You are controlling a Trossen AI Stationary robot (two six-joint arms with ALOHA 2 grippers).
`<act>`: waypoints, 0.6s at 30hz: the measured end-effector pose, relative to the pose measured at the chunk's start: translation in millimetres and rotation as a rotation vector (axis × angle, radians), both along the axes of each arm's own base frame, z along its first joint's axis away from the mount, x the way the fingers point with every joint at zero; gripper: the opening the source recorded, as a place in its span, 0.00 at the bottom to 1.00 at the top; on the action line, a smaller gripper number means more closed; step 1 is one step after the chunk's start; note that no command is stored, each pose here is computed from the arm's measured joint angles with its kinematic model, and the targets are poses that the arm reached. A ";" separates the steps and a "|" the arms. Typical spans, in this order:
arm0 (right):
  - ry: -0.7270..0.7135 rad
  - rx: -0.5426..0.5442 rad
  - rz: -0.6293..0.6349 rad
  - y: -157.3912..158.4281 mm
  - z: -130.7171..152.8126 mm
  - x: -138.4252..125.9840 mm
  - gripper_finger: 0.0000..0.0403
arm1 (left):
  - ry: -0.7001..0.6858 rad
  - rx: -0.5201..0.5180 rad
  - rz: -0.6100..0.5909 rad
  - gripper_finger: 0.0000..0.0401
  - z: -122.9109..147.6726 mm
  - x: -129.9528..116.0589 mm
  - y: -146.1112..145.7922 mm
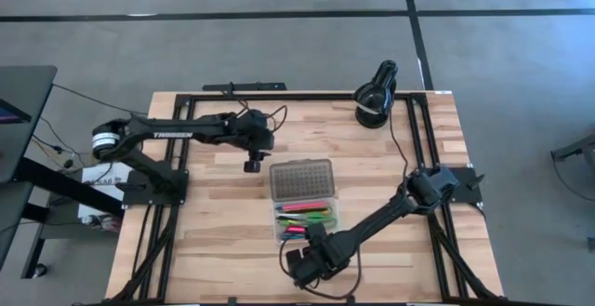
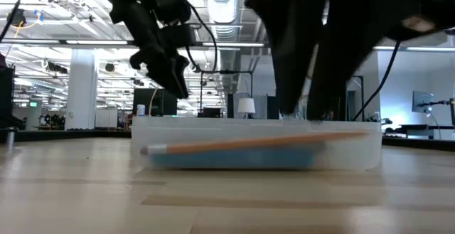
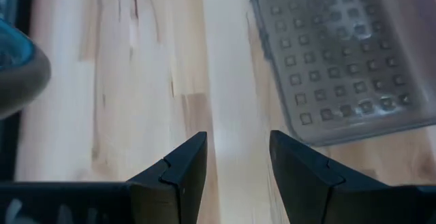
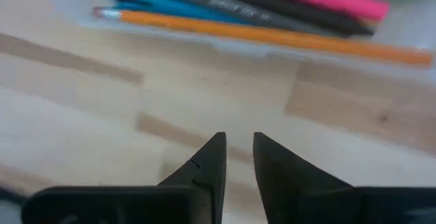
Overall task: Pick & place school supplies into a supply box
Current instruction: Close the supply box
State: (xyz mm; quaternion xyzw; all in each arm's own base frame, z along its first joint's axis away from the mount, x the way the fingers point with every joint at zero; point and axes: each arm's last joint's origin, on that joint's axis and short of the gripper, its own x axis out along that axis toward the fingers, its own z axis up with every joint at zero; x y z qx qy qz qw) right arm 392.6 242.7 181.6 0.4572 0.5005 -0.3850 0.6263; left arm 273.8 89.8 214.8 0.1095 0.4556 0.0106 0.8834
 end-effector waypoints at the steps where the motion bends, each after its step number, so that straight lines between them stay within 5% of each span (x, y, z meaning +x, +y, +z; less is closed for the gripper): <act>1: 0.011 -0.005 0.016 -0.8 -1.8 -0.2 0.17 | 0.010 -0.012 0.010 0.39 -2.5 -0.2 2.8; 18: 0.021 0.011 0.000 -25.1 -7.8 17.2 0.60 | -0.093 0.003 -0.016 0.39 3.2 -2.2 35.3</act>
